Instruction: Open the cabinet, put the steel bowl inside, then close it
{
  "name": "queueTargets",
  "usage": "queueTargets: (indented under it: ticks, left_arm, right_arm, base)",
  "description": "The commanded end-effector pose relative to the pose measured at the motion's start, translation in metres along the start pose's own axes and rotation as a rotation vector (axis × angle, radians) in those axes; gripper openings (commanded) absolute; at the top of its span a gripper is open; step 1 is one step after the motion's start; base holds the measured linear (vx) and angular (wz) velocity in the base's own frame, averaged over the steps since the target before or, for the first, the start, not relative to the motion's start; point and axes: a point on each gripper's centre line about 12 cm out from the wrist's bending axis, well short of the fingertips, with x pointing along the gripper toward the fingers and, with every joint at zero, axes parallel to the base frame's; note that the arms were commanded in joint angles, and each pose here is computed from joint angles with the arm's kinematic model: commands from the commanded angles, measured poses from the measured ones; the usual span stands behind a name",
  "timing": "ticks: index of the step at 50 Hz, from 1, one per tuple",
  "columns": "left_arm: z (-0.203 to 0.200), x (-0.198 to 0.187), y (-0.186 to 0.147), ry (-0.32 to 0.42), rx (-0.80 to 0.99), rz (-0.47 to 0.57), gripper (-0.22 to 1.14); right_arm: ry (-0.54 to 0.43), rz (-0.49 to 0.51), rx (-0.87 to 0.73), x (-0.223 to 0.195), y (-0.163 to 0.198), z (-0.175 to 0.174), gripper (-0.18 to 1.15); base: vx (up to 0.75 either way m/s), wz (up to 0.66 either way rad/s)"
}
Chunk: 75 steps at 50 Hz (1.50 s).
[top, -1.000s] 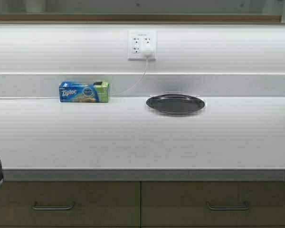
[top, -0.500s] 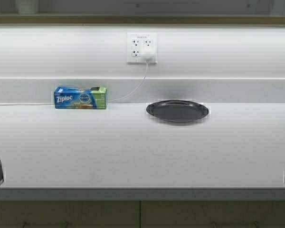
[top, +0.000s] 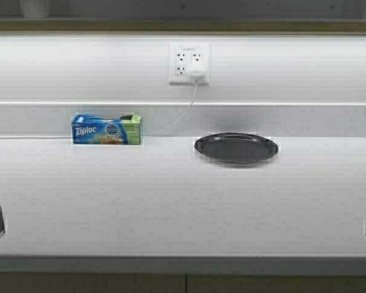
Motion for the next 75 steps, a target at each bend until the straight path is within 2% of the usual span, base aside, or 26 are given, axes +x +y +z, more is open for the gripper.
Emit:
queueTargets:
  ticks: [1,33,57,60,64,71,75]
  left_arm:
    - [-0.002,0.007,-0.024,-0.006,-0.017,-0.063,0.02]
    - [-0.021,0.012,0.014,0.032,-0.020,0.021,0.02]
    - [-0.022,0.009,0.019,0.008,-0.042,0.002,0.04]
    - [-0.020,0.008,0.021,-0.027,-0.076,-0.019,0.09]
    - [-0.016,0.005,0.023,-0.075,-0.114,-0.046,0.23]
    - [-0.009,0.001,0.022,-0.151,-0.153,-0.102,0.62]
    - [-0.007,-0.002,0.024,-0.180,-0.167,-0.118,0.83]
  right_arm:
    - [0.017,0.033,-0.014,0.004,0.011,-0.008,0.07]
    - [0.032,-0.034,-0.009,0.005,-0.022,-0.015,0.07]
    - [0.045,-0.043,0.001,0.004,-0.040,-0.021,0.08]
    - [0.038,-0.050,0.009,0.003,-0.043,-0.019,0.14]
    - [0.028,-0.056,0.026,0.002,-0.046,-0.018,0.31]
    - [0.001,-0.054,0.062,-0.002,-0.051,-0.013,0.72]
    - [-0.012,-0.040,0.073,-0.004,-0.052,-0.010,0.90]
  base:
    - [0.06,0.03]
    - [0.07,0.02]
    - [0.04,-0.01]
    - [0.03,-0.01]
    - [0.03,-0.01]
    - [0.02,-0.01]
    - [0.01,-0.01]
